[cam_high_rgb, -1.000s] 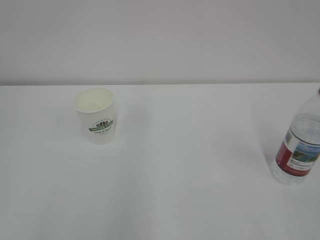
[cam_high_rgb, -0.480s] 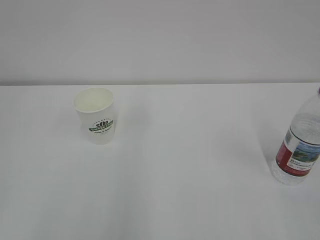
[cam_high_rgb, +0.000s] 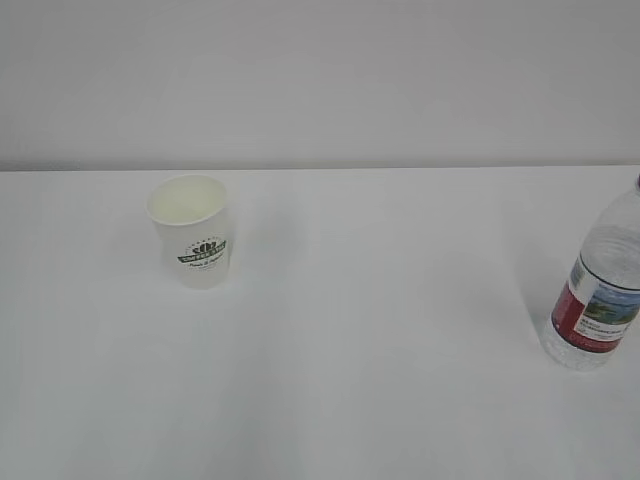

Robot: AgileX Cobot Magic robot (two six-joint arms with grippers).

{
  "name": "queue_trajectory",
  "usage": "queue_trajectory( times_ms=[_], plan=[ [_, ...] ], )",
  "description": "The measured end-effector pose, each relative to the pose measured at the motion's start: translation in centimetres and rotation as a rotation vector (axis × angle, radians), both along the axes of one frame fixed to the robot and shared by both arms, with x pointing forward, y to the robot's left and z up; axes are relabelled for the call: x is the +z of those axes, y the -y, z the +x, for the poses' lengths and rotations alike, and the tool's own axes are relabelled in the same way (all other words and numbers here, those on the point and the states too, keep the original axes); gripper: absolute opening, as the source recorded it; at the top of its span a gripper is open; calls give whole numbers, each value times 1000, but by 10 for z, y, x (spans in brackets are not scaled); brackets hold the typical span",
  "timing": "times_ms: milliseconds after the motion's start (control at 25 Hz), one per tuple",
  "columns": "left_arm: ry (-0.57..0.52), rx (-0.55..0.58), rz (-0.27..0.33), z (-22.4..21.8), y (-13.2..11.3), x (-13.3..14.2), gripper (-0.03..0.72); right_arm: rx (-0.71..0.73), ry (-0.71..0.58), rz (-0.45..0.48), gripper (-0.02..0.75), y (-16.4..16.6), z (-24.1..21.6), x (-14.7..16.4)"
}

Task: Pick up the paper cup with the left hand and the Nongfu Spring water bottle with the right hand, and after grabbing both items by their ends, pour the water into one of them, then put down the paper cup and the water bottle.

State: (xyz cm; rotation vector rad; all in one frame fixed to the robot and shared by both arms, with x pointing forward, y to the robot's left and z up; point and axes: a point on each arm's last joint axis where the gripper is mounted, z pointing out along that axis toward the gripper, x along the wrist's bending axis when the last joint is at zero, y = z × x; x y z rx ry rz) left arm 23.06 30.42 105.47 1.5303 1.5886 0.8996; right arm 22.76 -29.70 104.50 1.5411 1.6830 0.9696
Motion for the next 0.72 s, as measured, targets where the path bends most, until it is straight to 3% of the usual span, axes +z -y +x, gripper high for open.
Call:
queue_trajectory(
  times_ms=[720],
  plan=[
    [0,0,0,0,0,0,568,0,0,0,591,0,0,0]
  ],
)
